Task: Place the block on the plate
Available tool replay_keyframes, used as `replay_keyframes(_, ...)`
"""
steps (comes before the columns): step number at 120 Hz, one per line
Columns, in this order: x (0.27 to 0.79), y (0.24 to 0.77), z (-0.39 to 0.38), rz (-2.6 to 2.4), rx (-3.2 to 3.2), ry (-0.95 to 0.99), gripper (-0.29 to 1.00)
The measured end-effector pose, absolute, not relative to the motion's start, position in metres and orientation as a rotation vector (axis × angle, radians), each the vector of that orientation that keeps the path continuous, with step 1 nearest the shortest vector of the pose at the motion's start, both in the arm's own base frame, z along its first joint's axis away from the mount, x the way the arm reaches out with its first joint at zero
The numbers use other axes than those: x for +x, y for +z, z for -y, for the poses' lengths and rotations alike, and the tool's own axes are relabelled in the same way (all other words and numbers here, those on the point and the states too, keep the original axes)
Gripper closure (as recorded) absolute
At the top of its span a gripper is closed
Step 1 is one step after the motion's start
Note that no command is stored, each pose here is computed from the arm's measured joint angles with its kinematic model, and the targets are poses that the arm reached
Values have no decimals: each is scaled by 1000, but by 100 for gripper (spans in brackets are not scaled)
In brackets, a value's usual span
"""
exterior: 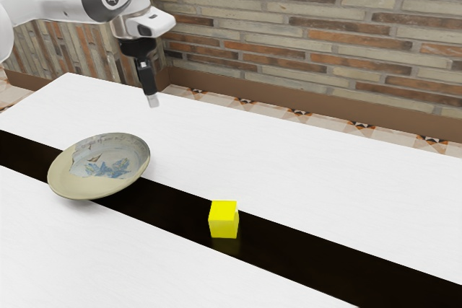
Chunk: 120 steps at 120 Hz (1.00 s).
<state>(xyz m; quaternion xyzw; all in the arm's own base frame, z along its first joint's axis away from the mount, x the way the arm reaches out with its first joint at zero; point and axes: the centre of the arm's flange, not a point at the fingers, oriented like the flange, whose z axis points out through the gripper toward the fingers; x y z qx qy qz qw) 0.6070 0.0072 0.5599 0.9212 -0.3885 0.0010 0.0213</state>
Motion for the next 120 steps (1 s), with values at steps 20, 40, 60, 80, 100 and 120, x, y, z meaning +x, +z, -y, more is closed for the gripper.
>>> replay_keyframes(20,607,560,-7,1265,2830,5,0)
replay_keyframes(40,598,549,12,1345,2770,-46,0)
replay_keyframes(60,585,517,47,1434,2674,-147,0)
replay_keyframes(80,573,498,110,1634,2572,-211,0)
replay_keyframes(100,572,449,120,1713,2551,-254,0)
replay_keyframes(120,575,411,146,1817,2528,-189,0)
